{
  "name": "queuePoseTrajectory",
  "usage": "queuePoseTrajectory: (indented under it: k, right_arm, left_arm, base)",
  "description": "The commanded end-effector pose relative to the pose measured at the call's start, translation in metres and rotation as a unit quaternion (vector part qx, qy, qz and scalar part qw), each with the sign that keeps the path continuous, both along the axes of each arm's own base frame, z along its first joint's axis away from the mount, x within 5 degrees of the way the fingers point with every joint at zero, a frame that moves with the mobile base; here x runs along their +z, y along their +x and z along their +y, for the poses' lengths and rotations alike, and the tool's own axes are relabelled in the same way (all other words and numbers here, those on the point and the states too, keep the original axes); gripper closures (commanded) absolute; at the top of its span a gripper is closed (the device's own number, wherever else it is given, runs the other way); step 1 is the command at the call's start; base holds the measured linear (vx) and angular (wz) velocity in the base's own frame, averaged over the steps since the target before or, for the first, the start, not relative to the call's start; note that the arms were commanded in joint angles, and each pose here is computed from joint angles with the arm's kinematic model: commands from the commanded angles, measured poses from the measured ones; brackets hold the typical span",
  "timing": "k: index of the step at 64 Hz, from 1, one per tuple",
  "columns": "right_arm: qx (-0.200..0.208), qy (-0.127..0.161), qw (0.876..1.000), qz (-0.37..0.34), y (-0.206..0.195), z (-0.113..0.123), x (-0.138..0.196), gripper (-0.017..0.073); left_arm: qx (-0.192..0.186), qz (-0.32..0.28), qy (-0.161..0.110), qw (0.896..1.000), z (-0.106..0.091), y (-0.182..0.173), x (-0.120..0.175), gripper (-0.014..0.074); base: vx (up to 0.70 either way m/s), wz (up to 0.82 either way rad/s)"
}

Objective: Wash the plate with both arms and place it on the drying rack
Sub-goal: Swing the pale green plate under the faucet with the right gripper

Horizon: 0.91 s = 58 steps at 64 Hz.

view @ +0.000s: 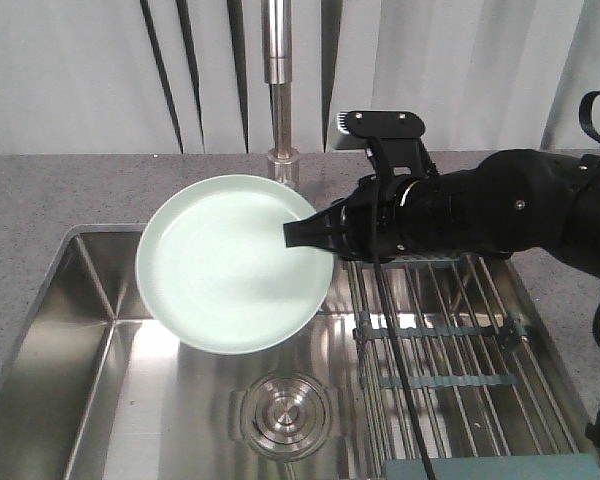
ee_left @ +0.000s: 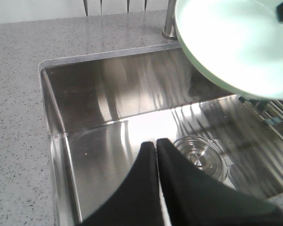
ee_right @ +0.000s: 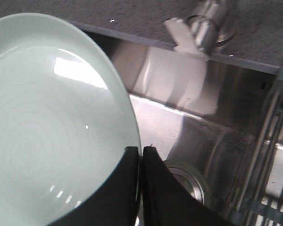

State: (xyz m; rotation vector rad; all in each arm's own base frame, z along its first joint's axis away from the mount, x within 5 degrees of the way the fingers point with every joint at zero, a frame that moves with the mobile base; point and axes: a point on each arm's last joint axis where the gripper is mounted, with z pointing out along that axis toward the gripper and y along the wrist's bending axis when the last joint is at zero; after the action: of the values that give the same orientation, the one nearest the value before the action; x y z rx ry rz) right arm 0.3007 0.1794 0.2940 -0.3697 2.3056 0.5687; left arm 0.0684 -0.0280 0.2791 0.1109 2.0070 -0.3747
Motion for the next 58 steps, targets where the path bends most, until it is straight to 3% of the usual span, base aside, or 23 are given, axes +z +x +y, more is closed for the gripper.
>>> queuePoseTrajectory:
  k: [1, 11, 20, 30, 35, 43, 49, 58]
  right_arm:
    - [-0.051, 0.024, 0.997, -0.056, 0.015, -0.024, 0.024, 0.0561]
    - [-0.053, -0.031, 0.998, -0.018, 0.007, -0.058, 0.030, 0.0561]
    - [-0.002, -0.063, 0.998, 0.015, -0.025, -0.053, 0.040, 0.0561]
    - [0.046, -0.035, 0.998, -0.002, -0.057, -0.015, 0.028, 0.0561]
    - [0.036, -0.003, 0.999, -0.027, -0.055, 0.001, 0.022, 0.0561]
    - [0.007, 0.014, 0.998, -0.066, -0.032, 0.006, 0.017, 0.0561]
    - [-0.015, -0.015, 0.998, -0.065, -0.009, -0.007, 0.013, 0.0561]
    - [-0.042, -0.098, 0.993, -0.043, 0.007, -0.047, 0.016, 0.0561]
  left_arm:
    - [0.013, -0.032, -0.019, 0.999, 0.001, 0.003, 0.012, 0.0601]
    - [0.013, -0.032, -0.019, 0.999, 0.001, 0.003, 0.012, 0.0601]
    - [0.013, -0.032, -0.019, 0.999, 0.001, 0.003, 0.012, 0.0601]
    - [0.013, -0.032, -0.019, 0.999, 0.001, 0.003, 0.012, 0.0601]
    - [0.013, -0.033, -0.019, 0.999, 0.001, 0.003, 0.012, 0.0601]
    - [0.013, -0.033, -0.019, 0.999, 0.001, 0.003, 0.012, 0.0601]
    - [0.013, -0.033, -0.019, 0.999, 0.001, 0.003, 0.012, 0.0601]
    - [0.013, -0.032, -0.019, 0.999, 0.001, 0.003, 0.012, 0.0601]
  base:
    - [0.00, 0.00]
    - [0.00, 0.00]
    - [0.00, 0.00]
    - [0.00, 0.00]
    - [0.00, 0.00]
    - [0.00, 0.00]
    - [0.00, 0.00]
    - [0.00, 0.00]
